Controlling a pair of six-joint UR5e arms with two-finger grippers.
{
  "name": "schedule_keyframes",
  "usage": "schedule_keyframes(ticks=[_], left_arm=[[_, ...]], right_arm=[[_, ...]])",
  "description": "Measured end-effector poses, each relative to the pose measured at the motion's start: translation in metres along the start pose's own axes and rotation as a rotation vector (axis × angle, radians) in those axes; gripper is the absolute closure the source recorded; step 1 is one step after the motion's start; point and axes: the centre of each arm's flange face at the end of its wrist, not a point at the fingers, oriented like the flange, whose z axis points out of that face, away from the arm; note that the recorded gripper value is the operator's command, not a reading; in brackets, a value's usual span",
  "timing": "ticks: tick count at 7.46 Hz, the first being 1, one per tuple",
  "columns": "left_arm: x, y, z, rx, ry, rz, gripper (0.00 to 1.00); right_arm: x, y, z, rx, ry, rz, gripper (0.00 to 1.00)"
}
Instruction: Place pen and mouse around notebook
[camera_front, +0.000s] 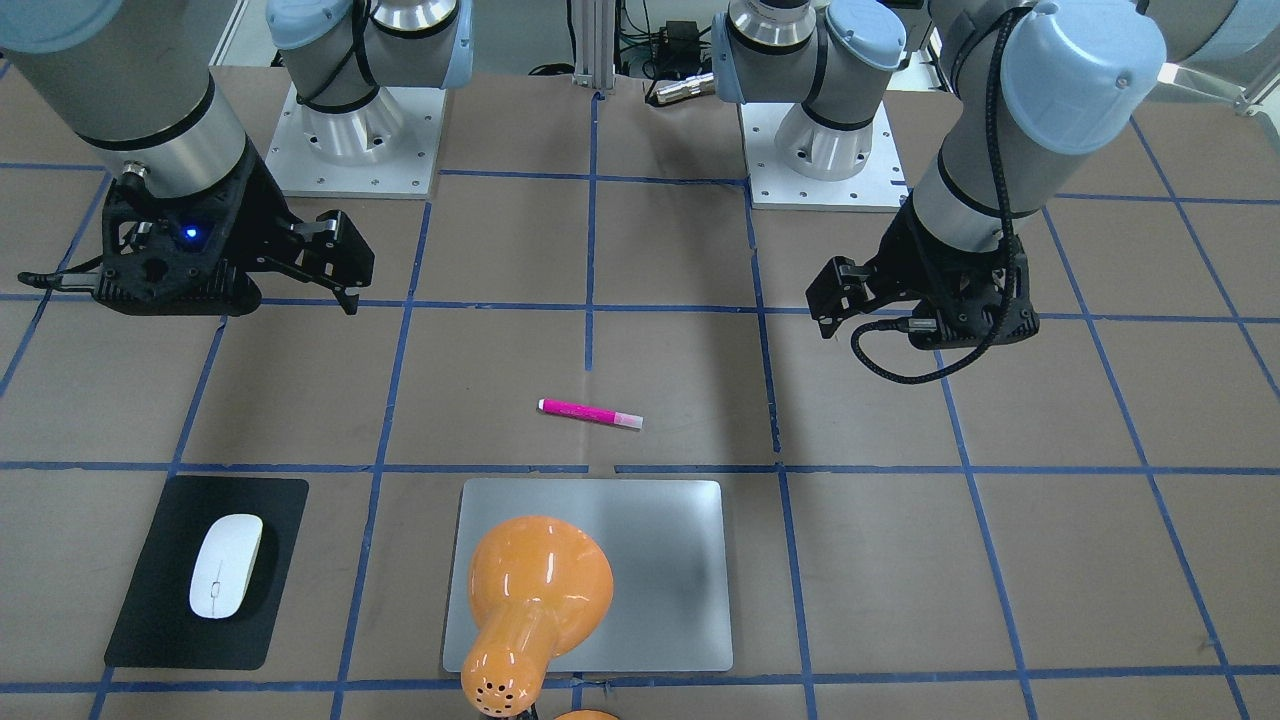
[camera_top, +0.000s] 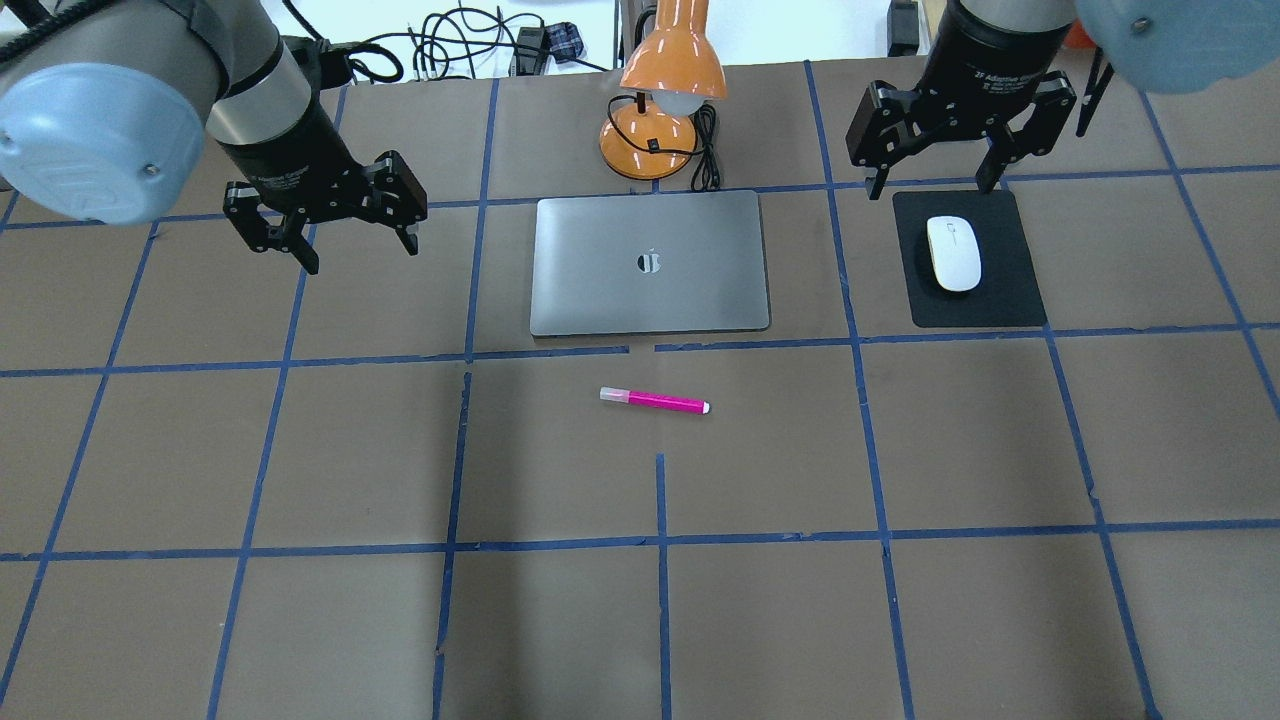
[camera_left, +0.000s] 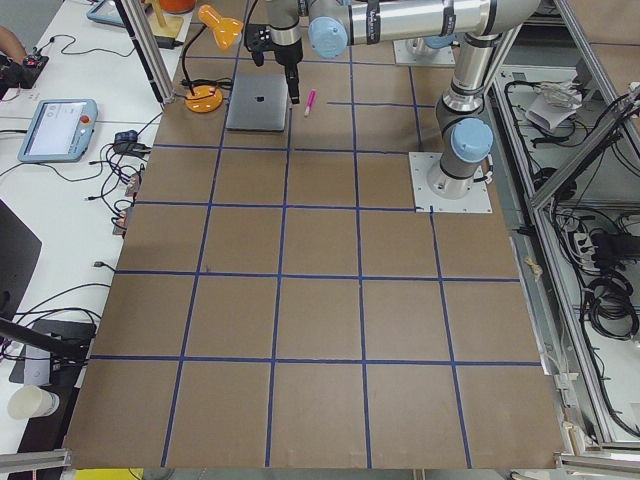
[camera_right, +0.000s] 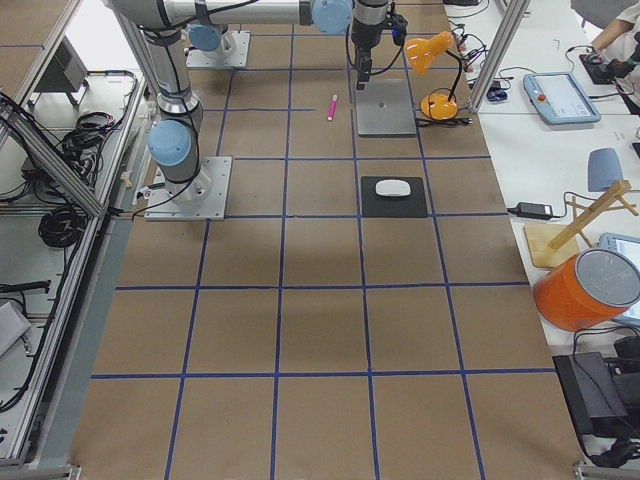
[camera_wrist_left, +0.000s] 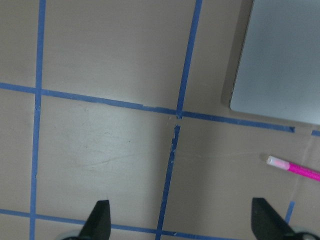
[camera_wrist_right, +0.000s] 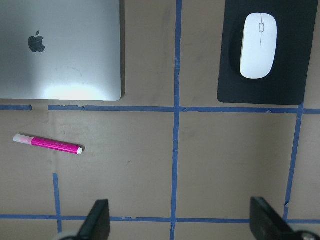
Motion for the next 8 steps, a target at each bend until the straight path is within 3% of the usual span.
schedule_keyframes(ticks=[4,8], left_arm=[[-0.003,0.01,-0.015,0.023,-0.008,0.101,0.0],[-0.006,0.021,-0.016,0.02,-0.014,0.114,0.0]], right_arm=[[0.0,0.0,0.0,-0.001,-0.002,-0.001,0.0],[0.0,0.001,0.001,-0.002,0.0,-0.001,0.0]])
